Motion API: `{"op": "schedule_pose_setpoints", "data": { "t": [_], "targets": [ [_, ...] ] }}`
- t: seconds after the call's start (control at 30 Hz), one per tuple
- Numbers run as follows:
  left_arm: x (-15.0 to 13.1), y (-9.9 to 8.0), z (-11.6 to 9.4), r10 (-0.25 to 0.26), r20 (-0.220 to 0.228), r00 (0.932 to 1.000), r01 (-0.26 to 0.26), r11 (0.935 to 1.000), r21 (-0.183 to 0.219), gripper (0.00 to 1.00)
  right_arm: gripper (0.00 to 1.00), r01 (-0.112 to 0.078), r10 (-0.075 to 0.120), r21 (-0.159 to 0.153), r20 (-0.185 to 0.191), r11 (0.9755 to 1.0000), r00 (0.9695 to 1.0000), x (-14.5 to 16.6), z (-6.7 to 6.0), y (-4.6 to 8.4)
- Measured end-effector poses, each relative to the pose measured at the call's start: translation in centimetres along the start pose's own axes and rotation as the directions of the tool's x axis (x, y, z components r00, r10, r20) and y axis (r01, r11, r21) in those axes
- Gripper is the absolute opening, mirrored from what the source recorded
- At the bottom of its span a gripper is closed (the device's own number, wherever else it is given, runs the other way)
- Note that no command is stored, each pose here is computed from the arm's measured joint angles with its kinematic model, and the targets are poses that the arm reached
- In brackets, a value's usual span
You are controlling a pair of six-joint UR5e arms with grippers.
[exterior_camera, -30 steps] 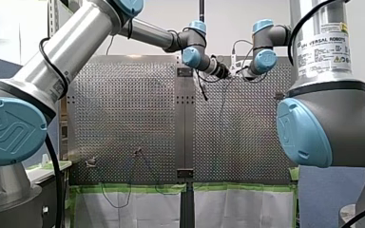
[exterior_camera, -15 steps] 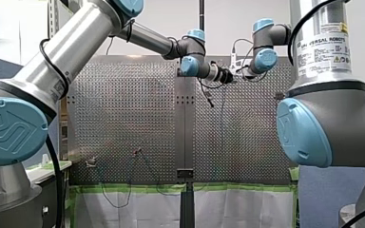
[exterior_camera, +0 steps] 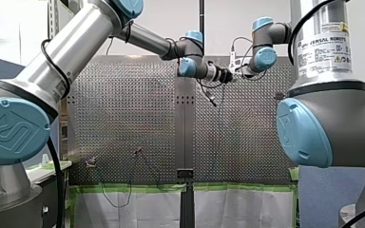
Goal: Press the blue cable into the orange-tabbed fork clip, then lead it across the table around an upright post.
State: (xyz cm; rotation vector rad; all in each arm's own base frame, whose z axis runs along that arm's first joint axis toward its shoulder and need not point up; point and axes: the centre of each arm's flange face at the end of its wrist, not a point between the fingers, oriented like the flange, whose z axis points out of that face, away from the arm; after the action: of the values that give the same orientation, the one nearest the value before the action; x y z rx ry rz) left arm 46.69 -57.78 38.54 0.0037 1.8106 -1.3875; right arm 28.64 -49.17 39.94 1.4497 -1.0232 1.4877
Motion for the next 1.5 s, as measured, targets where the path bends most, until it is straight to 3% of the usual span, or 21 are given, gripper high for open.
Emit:
{"op": "schedule_pose_setpoints", "data": {
  "t": [0.23,0.4,0.67,0.8,1.0,1.2,1.3,1.5],
  "targets": [
    [-1.3,1.3,-0.3,-0.065,0.048,0.9967,0.068,0.9957,-0.063,0.97,0.0,0.001,-0.001,0.003,-0.001,1.0,1.0,0.1,0.0,-0.1],
    [-1.9,1.7,-0.3,-0.073,0.071,0.9948,0.078,0.9945,-0.07,0.97,0.0,0.002,-0.002,0.01,-0.001,0.9999,1.0,0.1,-0.1,-0.5],
    [-1.9,1.9,-0.4,-0.079,0.071,0.9943,0.085,0.9935,-0.076,0.97,0.0,0.003,-0.003,0.022,-0.003,0.9998,1.0,0.2,-0.3,-1.0],
    [-1.4,3.0,0.0,-0.079,0.067,0.9946,0.085,0.9916,-0.097,0.97,0.0,0.003,-0.002,0.03,-0.005,0.9995,1.0,0.4,-0.4,-1.2],
    [-1.5,4.1,0.9,-0.028,0.109,0.9937,0.04,0.9928,-0.113,0.97,0.0,0.003,-0.003,0.04,-0.007,0.9992,1.0,0.4,-0.5,-1.6],
    [-3.3,3.4,1.3,0.042,0.177,0.9833,-0.02,0.9925,-0.121,1.0,0.0,0.004,-0.004,0.046,-0.008,0.9989,1.0,0.5,-0.5,-1.7],
    [-3.9,3.3,1.2,0.071,0.195,0.9781,-0.043,0.9887,-0.144,1.0,0.0,0.006,-0.005,0.048,-0.008,0.9988,1.0,0.5,-0.5,-1.8],
    [-4.2,3.5,0.5,0.129,0.199,0.9714,-0.084,0.9717,-0.221,1.0,0.0,0.007,-0.006,0.048,-0.009,0.9988,0.9999,0.5,-0.5,-1.8]
  ]
}}
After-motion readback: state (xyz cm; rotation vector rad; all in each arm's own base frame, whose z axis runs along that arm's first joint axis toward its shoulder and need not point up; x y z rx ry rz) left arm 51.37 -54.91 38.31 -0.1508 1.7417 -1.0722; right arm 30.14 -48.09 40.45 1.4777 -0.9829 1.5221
